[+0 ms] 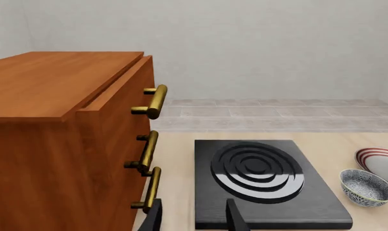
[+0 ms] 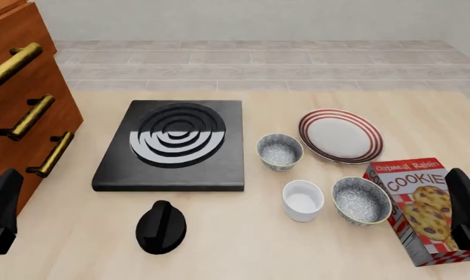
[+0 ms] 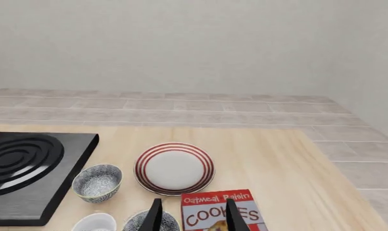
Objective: Pick the akita bowl from table center and place it on the plate.
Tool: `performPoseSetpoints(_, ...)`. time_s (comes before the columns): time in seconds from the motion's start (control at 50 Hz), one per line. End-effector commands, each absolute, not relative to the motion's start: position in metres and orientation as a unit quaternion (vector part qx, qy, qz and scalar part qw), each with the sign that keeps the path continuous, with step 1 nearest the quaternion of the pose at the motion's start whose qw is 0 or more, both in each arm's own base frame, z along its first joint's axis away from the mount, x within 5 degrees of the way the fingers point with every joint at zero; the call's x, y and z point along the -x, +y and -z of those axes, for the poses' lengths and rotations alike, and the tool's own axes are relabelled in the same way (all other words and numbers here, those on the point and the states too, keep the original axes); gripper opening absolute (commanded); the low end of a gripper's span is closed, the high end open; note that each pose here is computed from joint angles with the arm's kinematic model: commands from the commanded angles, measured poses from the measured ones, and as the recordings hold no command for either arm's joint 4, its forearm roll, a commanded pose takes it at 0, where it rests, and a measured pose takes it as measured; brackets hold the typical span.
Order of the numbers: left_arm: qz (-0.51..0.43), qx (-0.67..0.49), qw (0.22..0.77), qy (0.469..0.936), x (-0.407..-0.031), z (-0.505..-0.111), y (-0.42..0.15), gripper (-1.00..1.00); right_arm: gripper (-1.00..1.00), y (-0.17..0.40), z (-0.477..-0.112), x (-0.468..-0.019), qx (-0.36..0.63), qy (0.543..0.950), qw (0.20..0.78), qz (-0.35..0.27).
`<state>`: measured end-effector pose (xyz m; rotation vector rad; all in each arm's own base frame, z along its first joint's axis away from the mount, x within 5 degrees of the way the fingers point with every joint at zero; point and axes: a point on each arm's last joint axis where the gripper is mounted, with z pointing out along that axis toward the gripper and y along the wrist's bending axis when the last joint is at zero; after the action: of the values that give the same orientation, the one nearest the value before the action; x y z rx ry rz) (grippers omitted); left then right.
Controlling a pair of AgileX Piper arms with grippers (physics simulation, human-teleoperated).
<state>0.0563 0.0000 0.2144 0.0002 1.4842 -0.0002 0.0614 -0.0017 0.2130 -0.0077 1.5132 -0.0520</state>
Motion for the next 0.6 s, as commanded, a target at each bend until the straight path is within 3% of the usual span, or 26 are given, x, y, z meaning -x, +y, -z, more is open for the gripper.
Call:
performPoseSetpoints(0.02,0.000,0.000,0.737,0.676,-0.056,-0.215,0.000,1.00,1.00,0.000,-0.218,-0.057,-0.005,0.684,0.730,-0.005)
performPoseSetpoints(0.08,0.000,0.000,0.737,0.676,-0.056,-0.215,0.000,1.00,1.00,-0.001,-0.221,-0.055,-0.033,0.685,0.727,-0.026)
performPoseSetpoints(0.28,0.000,0.000,0.737,0.676,-0.056,-0.216,0.000,1.00,1.00,0.000,-0.246,-0.049,-0.007,0.686,0.727,-0.001)
performPoseSetpoints(0.42,0.000,0.000,0.737,0.676,-0.056,-0.216,0.000,1.00,1.00,0.000,-0.288,-0.043,-0.005,0.674,0.739,-0.011)
performPoseSetpoints(0.6,0.000,0.000,0.737,0.676,-0.056,-0.216,0.000,1.00,1.00,0.008,-0.299,-0.080,0.042,0.716,0.697,-0.026)
